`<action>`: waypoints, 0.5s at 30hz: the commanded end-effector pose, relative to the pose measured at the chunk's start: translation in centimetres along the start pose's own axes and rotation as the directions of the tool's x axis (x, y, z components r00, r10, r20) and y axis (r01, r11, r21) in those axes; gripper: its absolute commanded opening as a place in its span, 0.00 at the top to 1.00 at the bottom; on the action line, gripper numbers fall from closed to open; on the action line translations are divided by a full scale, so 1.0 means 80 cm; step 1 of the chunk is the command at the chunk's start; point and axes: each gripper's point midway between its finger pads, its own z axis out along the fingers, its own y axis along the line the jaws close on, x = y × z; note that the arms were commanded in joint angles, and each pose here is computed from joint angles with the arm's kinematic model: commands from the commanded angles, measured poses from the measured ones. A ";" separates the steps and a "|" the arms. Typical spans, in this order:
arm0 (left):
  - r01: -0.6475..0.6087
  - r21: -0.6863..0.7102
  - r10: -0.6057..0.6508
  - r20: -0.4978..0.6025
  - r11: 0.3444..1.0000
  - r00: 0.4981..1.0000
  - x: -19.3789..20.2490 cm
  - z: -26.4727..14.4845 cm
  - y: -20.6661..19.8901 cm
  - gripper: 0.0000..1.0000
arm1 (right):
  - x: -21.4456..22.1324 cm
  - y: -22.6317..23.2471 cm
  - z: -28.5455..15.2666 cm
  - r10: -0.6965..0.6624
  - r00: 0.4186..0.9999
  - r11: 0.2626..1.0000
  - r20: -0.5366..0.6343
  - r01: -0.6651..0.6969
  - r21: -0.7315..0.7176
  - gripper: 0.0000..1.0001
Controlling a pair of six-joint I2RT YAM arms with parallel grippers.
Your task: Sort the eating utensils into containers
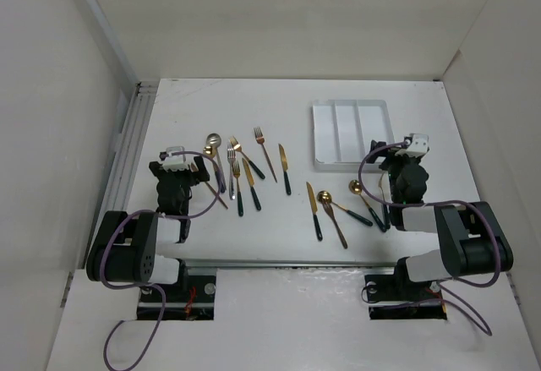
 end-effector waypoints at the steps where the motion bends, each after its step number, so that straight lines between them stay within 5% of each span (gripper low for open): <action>1: 0.031 0.023 -0.036 0.204 0.999 0.978 -0.068 0.007 -0.006 0.00 | -0.037 0.016 0.009 0.009 0.996 0.999 0.092 -0.005 -0.044 0.00; 7: -0.012 0.088 -0.010 0.246 0.996 0.969 -0.082 0.004 -0.020 0.00 | -0.059 0.023 0.019 0.002 0.995 0.998 0.104 0.004 -0.060 0.00; 9: -0.069 0.156 0.029 0.242 0.985 0.970 -0.092 -0.001 -0.034 0.00 | -0.068 0.026 0.018 -0.027 1.000 0.999 -0.014 0.026 -0.047 0.00; 10: -0.091 0.186 0.041 0.260 0.978 0.965 -0.119 0.010 -0.044 0.00 | -0.087 0.026 0.021 -0.029 0.999 0.999 -0.025 0.028 -0.036 0.00; 11: -0.109 0.232 0.081 0.127 0.967 0.989 -0.093 0.017 -0.053 0.00 | -0.139 0.035 0.030 -0.020 1.000 0.999 0.023 0.020 -0.033 0.00; 13: -0.348 0.367 0.297 0.189 0.863 0.936 -0.126 0.021 -0.086 0.00 | -0.163 0.019 0.015 -0.120 0.991 0.991 -0.063 0.123 0.057 0.00; 15: -0.408 0.335 0.358 0.202 0.849 0.912 -0.179 0.035 -0.087 0.00 | -0.231 0.028 0.005 -0.218 0.974 0.964 -0.064 0.225 0.140 0.00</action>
